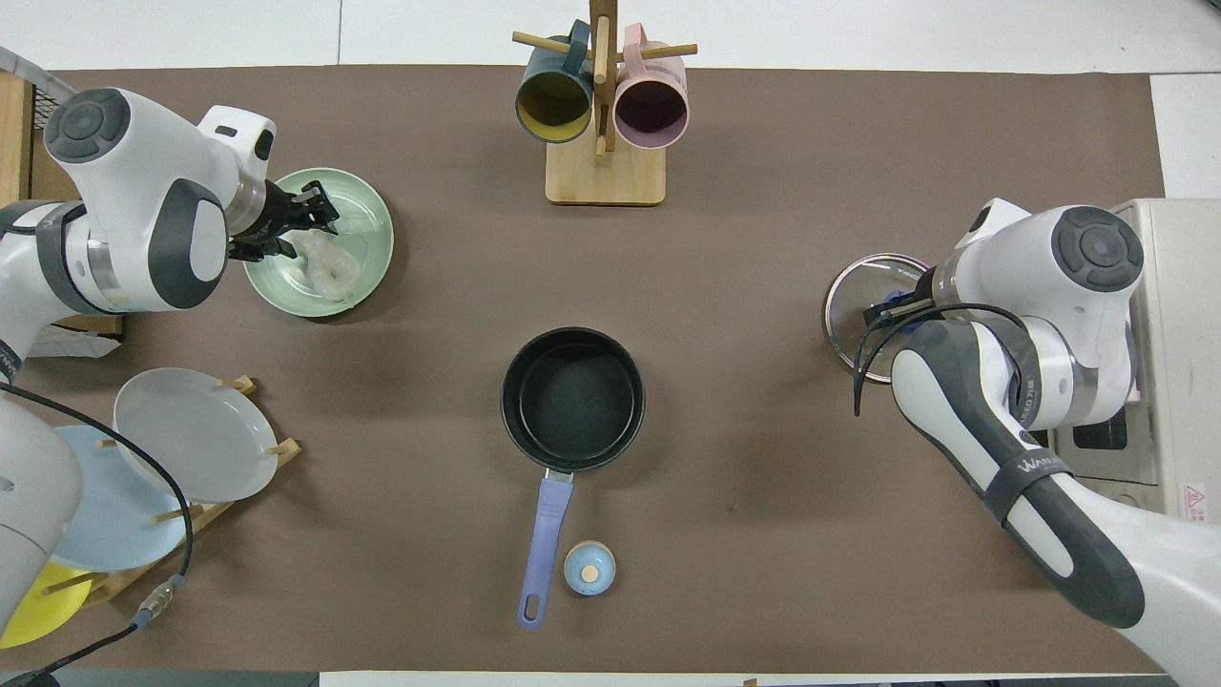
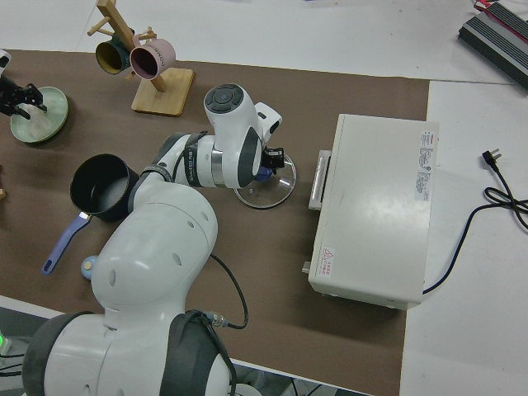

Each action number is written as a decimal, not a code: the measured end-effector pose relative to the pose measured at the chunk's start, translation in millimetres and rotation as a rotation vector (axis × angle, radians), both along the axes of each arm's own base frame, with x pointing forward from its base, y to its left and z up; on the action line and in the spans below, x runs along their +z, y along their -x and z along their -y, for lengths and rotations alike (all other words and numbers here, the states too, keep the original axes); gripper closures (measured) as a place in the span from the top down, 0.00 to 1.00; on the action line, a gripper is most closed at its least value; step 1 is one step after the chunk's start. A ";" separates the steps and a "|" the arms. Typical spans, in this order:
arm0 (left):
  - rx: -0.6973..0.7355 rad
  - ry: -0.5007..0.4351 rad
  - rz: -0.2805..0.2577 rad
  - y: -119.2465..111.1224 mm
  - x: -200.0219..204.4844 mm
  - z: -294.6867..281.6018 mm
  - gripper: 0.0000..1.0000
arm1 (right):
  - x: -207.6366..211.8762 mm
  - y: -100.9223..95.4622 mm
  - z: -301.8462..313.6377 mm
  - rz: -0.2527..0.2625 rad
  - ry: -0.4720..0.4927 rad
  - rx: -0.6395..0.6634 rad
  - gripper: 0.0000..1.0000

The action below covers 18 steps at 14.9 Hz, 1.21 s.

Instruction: Transfer vermicelli from plate to pot

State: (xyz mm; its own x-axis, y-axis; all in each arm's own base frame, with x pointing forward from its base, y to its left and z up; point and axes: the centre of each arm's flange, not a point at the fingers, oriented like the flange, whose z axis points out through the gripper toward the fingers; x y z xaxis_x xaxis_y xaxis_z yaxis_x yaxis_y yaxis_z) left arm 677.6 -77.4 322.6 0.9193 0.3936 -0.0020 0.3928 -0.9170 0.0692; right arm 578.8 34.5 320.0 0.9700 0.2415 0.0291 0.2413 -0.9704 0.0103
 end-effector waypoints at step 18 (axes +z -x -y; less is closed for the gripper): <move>-0.029 0.123 -0.052 91.5 256.7 128.6 0.24 | 104.4 -28.0 -62.6 -0.093 -0.010 0.086 0.66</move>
